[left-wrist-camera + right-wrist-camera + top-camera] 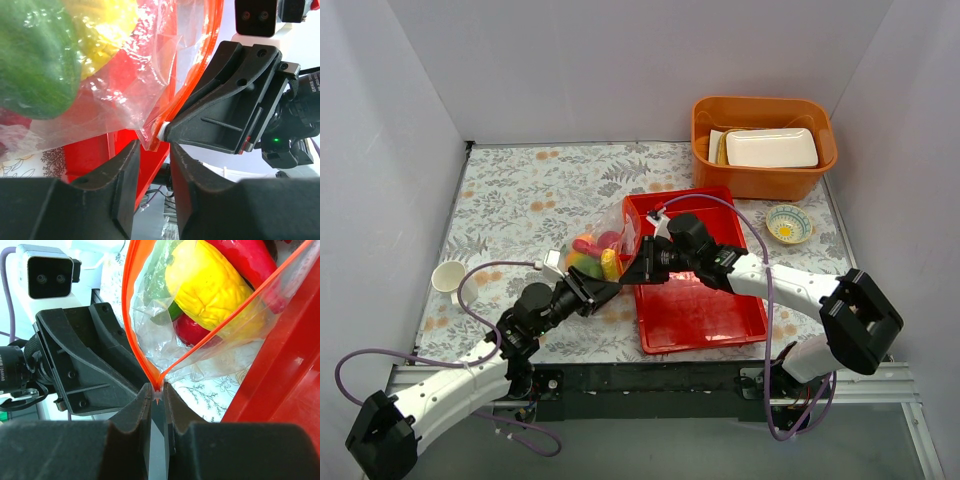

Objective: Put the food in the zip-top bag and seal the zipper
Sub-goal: Zip the zipper food storage bag at the center of the board.

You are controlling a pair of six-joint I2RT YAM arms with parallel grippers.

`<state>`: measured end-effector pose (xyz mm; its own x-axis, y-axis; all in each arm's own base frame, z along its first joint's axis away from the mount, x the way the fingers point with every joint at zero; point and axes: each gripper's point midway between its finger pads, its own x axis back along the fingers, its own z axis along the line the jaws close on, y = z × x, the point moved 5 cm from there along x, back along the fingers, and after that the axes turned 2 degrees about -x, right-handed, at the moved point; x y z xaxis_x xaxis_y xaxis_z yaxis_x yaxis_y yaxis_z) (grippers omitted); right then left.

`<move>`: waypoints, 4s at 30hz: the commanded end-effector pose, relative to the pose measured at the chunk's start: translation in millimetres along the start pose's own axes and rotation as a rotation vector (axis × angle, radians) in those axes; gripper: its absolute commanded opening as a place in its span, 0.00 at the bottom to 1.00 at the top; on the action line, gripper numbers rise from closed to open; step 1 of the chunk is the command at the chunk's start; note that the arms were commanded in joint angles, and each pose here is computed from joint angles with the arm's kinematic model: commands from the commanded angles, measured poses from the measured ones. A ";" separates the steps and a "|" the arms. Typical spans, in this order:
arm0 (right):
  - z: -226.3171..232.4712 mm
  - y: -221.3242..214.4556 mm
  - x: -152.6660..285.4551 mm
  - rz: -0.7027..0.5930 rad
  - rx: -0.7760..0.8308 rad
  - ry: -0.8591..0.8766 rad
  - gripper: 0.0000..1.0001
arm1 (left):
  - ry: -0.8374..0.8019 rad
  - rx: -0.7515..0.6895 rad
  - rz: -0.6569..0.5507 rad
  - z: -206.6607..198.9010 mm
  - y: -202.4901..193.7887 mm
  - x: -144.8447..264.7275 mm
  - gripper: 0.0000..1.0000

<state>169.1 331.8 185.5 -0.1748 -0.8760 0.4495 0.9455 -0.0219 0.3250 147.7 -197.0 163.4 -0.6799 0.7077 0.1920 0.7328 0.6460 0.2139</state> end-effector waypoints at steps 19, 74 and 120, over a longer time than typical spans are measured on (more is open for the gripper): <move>20.8 -0.1 -6.1 0.035 -0.054 0.132 0.09 | -0.039 -0.020 -0.081 -3.1 9.5 -2.9 0.10; 21.5 19.9 6.9 -0.121 0.029 0.026 0.12 | 0.099 -0.003 -0.075 15.7 6.9 14.6 0.00; 7.3 2.3 -2.9 -0.022 -0.038 0.035 0.39 | 0.009 -0.005 -0.086 -3.4 10.6 9.4 0.00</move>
<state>167.5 334.3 184.8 -0.1814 -0.8732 0.4524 0.9568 -0.0504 0.2865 146.6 -184.1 159.4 -0.7299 0.6475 0.2189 0.6835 0.6937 0.2272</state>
